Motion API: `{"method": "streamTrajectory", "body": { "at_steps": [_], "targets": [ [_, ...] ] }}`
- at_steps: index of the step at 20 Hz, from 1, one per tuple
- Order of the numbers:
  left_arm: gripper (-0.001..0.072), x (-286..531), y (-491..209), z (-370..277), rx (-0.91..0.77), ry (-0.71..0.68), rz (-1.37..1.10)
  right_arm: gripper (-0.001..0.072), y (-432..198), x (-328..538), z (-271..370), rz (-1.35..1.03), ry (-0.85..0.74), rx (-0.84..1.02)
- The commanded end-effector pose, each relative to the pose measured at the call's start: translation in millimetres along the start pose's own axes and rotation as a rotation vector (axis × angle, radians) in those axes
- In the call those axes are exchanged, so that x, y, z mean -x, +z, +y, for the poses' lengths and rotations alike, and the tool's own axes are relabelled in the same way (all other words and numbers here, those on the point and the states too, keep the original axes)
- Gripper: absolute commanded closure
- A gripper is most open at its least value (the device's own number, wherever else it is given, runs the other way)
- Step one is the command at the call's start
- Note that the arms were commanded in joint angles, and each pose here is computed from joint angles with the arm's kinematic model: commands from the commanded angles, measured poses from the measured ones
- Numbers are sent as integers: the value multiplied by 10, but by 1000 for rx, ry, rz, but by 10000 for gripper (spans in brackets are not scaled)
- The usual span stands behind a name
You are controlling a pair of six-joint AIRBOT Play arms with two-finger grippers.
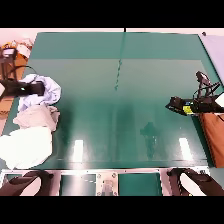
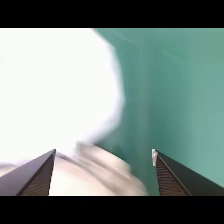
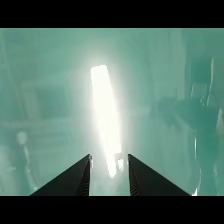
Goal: Fold the shirts.
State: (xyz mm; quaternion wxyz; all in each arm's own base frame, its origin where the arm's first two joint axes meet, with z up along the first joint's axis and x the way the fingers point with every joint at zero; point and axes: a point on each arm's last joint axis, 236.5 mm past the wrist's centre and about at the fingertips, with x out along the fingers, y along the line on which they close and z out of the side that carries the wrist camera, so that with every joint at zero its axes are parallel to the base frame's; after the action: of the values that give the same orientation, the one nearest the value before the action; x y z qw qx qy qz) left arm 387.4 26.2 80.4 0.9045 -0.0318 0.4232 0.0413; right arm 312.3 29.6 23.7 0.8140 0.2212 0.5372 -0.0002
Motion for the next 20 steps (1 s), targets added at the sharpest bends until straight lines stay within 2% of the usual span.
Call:
{"method": "streamTrajectory", "body": {
  "at_steps": [1,4,7,8,9,10,11,12,15,16,18,20],
  "targets": [
    [-8,-499,240,922,57,184,-97,417,201,-7,14,-82,7,-2],
    [-7,-1216,10,1188,91,197,-52,417,308,-2,24,-127,12,-2],
    [-7,-1697,-448,1158,110,175,78,417,329,0,23,-136,12,-2],
    [24,-1776,-538,1153,114,172,102,418,329,0,23,-136,12,-2],
    [156,-1819,-588,1152,114,171,115,418,330,0,24,-136,12,-3],
    [448,-1820,-590,1152,114,171,115,418,329,0,24,-136,12,-3],
    [680,-1812,-552,1157,114,172,110,420,329,0,24,-136,12,-3],
    [681,-1790,-493,1159,121,171,108,424,329,0,24,-136,12,-3],
    [683,-1554,-141,1106,108,142,117,572,323,0,24,-133,12,-2],
    [683,-1389,133,998,88,105,85,586,329,5,20,-135,12,-4],
    [684,-903,807,699,42,45,-35,684,385,51,35,-149,14,-2],
    [684,-232,1482,191,-11,-35,-189,684,471,137,37,-169,14,-5]
  ]
}}
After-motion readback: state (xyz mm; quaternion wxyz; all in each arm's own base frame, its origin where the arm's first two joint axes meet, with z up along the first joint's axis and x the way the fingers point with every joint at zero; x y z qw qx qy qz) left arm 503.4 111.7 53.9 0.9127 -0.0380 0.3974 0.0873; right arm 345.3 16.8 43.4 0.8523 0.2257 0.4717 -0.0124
